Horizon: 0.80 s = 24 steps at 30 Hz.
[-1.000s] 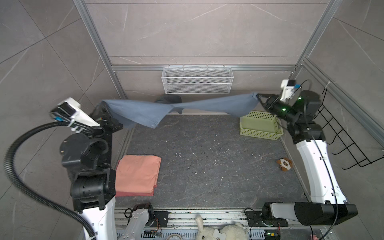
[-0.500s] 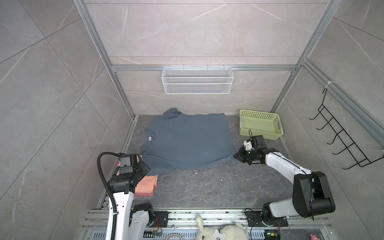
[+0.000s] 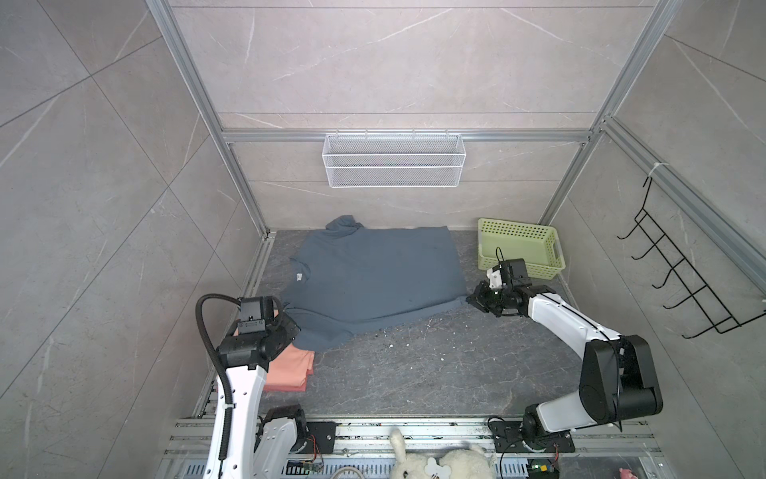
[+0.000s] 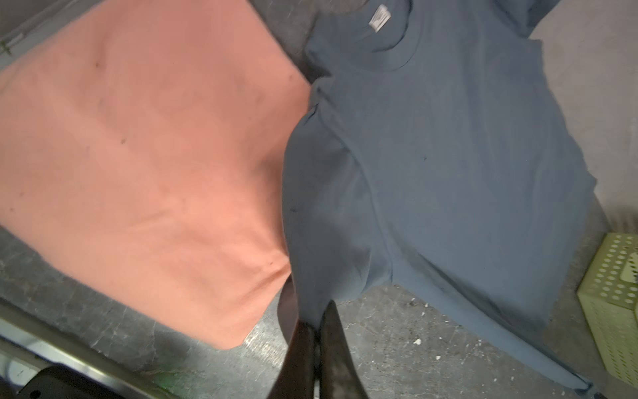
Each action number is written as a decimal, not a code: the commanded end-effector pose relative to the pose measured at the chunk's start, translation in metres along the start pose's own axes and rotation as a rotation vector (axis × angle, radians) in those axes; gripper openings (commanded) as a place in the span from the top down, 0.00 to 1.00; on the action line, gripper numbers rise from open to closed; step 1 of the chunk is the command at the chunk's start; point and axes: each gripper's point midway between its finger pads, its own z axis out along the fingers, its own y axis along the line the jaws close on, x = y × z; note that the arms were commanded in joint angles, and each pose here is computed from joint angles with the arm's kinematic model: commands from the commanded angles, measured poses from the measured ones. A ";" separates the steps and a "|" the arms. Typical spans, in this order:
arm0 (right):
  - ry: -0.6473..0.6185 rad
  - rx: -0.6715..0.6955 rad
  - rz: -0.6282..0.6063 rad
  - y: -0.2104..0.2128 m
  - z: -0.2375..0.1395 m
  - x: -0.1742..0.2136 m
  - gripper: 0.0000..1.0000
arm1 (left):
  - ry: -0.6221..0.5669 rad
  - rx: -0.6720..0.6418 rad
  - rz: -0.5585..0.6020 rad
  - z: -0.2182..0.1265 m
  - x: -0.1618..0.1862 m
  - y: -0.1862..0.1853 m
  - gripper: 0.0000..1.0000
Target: Fold and stack the t-shirts
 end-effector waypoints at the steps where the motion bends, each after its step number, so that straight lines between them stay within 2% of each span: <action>1: -0.089 -0.049 -0.083 0.041 -0.026 -0.036 1.00 | -0.204 0.173 0.104 -0.042 -0.068 -0.059 1.00; 5: -0.140 -0.077 -0.166 0.078 -0.061 -0.060 1.00 | -0.377 0.196 0.234 -0.109 -0.119 -0.091 1.00; 7: -0.137 -0.075 -0.185 0.085 -0.073 -0.061 1.00 | -0.418 0.169 0.294 -0.136 -0.128 -0.093 1.00; 9: -0.125 -0.074 -0.187 0.084 -0.078 -0.055 1.00 | -0.407 0.145 0.322 -0.149 -0.122 -0.088 1.00; 11: -0.105 -0.058 -0.175 0.074 -0.076 -0.044 0.99 | -0.351 0.117 0.328 -0.149 -0.107 -0.076 1.00; 17: -0.028 0.012 -0.105 0.034 -0.058 -0.008 1.00 | -0.131 0.049 0.285 -0.120 -0.048 -0.038 1.00; 24: 0.031 0.088 -0.066 0.005 -0.042 0.009 1.00 | -0.001 -0.068 0.258 -0.100 -0.021 -0.008 1.00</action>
